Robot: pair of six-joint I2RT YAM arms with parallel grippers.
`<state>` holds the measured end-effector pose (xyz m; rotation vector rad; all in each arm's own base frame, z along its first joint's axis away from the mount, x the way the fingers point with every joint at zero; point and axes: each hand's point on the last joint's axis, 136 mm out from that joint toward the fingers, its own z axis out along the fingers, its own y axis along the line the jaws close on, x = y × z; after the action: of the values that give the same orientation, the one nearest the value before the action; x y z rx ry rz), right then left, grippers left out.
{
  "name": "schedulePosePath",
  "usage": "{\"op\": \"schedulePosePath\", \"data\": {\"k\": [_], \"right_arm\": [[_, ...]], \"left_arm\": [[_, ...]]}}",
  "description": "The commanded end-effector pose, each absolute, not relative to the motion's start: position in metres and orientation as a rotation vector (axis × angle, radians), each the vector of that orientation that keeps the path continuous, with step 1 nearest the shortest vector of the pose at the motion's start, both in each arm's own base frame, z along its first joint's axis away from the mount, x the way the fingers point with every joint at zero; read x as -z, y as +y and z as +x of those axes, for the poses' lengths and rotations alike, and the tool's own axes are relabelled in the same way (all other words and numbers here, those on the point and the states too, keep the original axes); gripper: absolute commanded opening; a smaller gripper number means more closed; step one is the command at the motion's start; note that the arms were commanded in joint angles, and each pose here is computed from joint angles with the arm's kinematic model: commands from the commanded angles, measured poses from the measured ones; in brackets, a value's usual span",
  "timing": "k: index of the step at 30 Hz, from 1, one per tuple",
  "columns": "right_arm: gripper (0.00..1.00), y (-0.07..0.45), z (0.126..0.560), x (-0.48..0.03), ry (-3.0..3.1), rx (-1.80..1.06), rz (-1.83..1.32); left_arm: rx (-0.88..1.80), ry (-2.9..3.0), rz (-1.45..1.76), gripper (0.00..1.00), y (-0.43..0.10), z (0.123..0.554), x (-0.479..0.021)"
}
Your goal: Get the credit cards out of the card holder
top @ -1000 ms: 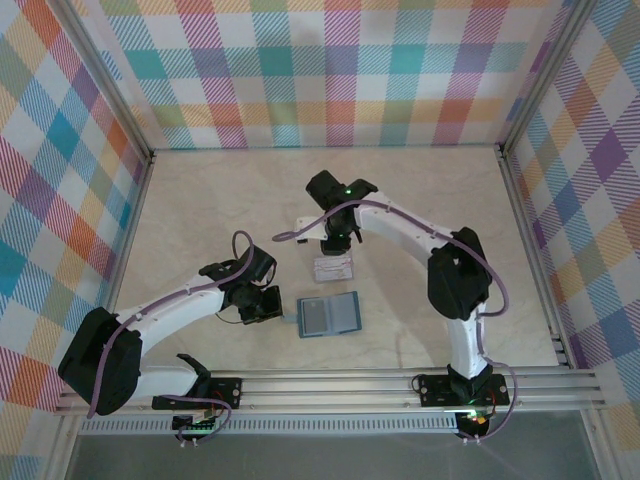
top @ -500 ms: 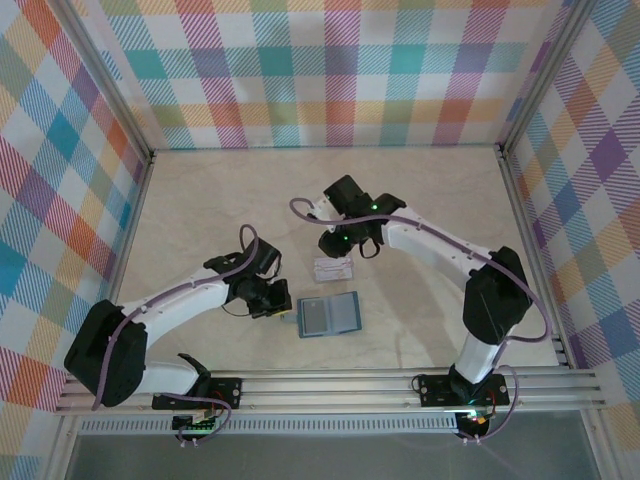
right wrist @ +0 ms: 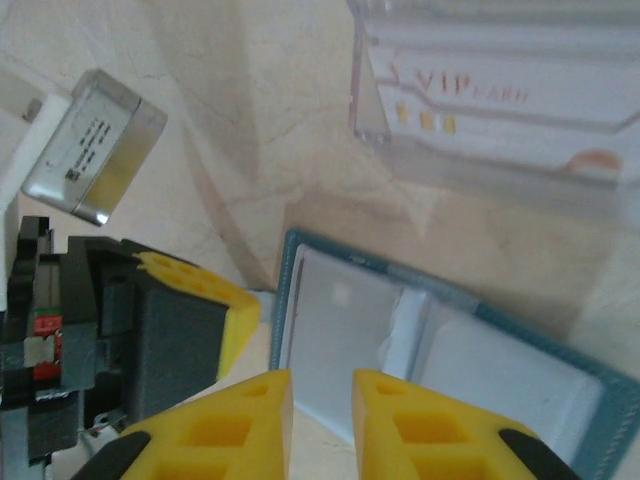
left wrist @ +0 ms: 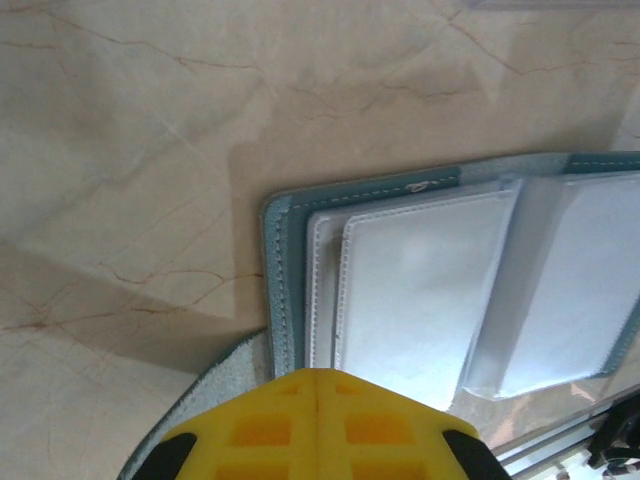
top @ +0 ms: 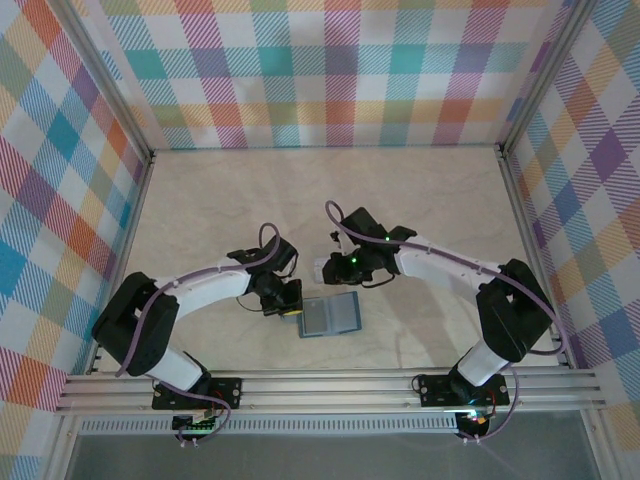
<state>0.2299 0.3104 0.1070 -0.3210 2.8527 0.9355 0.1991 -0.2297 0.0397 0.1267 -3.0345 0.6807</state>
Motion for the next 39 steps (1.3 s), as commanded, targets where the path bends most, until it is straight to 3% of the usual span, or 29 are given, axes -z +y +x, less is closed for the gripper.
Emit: {"op": "schedulePosePath", "data": {"k": [1, 10, 24, 39], "right_arm": [[0.23, 0.324, 0.218, -0.115, 2.864, -1.126, -0.186], [0.17, 0.337, 0.199, -0.081, 2.964, -1.173, -0.081], [0.18, 0.365, 0.182, -0.051, 3.076, -1.145, -0.111], [0.30, 0.330, 0.175, -0.018, 3.226, -0.733, -0.105]], "left_arm": [[-0.689, -3.035, 0.067, 0.04, -0.237, 0.199, -0.040], [-0.607, -3.023, 0.062, 0.02, -0.228, 0.193, -0.023], [-0.549, -3.012, 0.061, 0.02, -0.219, 0.185, -0.010], [-0.551, -3.009, 0.064, 0.01, -0.219, 0.185, -0.010]]}}
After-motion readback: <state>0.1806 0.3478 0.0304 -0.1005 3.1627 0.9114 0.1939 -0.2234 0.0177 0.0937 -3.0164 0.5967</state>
